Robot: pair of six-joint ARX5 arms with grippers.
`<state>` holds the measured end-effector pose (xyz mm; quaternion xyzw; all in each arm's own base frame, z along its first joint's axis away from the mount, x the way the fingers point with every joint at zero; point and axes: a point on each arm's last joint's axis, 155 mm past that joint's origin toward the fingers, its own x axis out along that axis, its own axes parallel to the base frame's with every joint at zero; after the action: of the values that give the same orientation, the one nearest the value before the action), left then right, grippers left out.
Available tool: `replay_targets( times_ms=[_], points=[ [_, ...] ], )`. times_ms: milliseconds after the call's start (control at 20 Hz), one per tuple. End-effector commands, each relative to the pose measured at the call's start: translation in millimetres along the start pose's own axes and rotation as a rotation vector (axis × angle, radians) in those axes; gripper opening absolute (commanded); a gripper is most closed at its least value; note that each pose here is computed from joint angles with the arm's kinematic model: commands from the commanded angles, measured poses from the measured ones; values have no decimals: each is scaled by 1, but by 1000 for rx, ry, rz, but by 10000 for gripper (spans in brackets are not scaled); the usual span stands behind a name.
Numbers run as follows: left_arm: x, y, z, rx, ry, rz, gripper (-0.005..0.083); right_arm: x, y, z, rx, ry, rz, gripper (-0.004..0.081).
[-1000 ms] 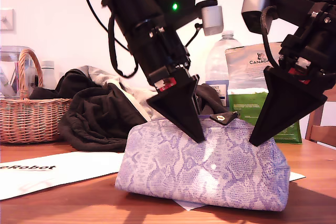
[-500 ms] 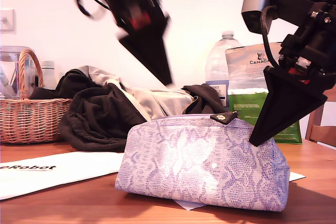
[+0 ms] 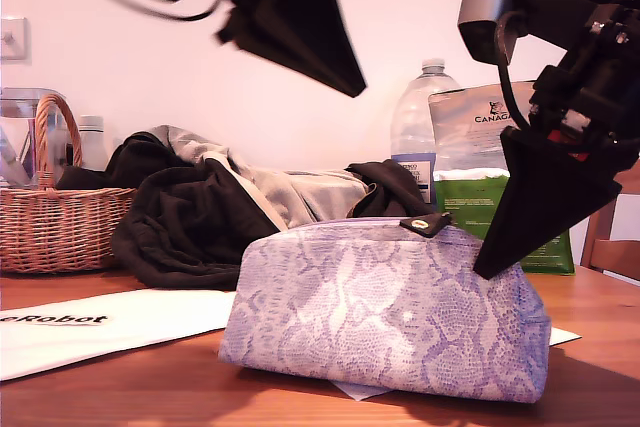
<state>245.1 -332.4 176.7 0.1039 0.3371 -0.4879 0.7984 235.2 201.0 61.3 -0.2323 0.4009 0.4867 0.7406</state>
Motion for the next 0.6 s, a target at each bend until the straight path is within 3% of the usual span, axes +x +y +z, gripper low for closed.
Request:
replay_targets(
  times_ms=[0, 250, 350, 550],
  points=[
    [3, -4, -7, -59, -107, -15, -19, 4, 1, -3, 4, 13, 4, -13],
    [-20, -13, -6, -278, -408, -95, -19, 4, 0, -3, 3, 13, 2, -13],
    [-28, -14, -6, -430, -507, -157, -19, 4, 0, -3, 2, 11, 1, -13],
    [-15, -3, -23, -780, -482, -195, -19, 4, 0, -2, 0, 8, -1, -13]
  ],
)
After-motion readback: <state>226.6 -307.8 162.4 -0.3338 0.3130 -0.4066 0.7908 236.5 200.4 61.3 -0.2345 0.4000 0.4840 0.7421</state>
